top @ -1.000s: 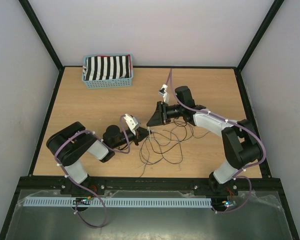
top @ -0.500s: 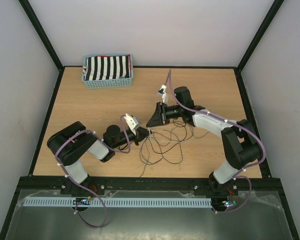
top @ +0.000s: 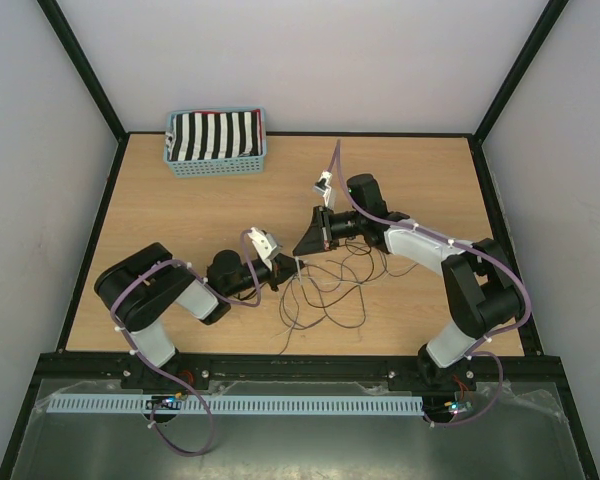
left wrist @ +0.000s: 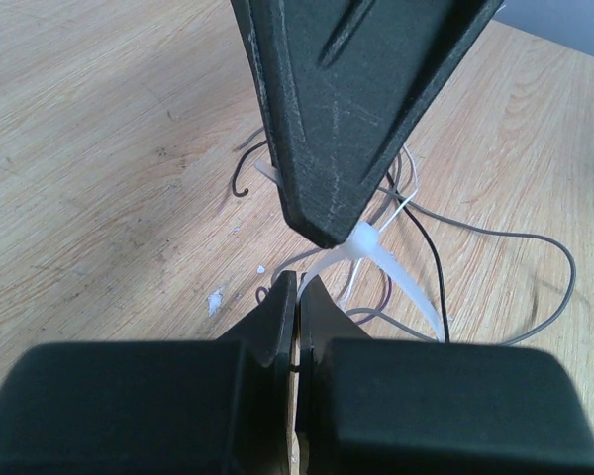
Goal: Zip-tie the wires
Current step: Tie the cable at the center of the board.
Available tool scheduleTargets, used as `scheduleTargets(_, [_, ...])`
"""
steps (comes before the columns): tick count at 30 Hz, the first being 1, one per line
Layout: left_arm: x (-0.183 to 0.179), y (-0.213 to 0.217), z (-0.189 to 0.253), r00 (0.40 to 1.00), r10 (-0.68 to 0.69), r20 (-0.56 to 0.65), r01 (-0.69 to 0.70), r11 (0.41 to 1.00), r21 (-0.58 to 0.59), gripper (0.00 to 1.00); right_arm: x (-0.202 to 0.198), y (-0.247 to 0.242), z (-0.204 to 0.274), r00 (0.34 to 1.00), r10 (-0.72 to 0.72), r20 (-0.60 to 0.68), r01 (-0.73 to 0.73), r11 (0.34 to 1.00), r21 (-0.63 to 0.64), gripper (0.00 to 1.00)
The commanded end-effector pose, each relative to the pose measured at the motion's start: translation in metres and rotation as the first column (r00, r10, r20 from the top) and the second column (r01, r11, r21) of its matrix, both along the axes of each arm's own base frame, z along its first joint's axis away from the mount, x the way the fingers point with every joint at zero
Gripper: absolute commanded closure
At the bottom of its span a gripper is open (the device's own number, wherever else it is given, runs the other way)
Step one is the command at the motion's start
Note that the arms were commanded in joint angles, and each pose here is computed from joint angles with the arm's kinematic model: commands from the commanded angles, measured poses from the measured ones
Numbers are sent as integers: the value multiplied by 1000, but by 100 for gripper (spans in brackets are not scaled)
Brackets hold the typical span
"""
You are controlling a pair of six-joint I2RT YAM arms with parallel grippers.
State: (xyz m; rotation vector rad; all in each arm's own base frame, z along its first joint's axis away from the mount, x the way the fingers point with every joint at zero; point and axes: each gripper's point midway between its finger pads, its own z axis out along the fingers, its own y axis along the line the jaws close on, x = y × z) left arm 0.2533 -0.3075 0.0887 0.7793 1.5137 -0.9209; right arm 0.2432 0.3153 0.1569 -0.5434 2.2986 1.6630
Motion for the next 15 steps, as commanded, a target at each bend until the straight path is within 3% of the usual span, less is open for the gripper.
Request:
scheduleTargets(1, [4,-5,12,1000,-10,19,11,999,-37,100,-2,3,2,1000,18,17,-19,1000,17,100])
scheduleTargets(4, [3,-5,15,1000,-16,22,17,999,-42,98,0,4,2,1000,13,26,-13,1000,15,100])
scheduleTargets(8, [3,-3,19,999,-9,51,11,999,-37,80,1,4,5,1000,13,25,-14,1000,18,100])
scheduleTargets(15, [-2,-2,28,994,-44,105,47,998,-34,68,-1,5,10,999,27,22,-28,999,28,100])
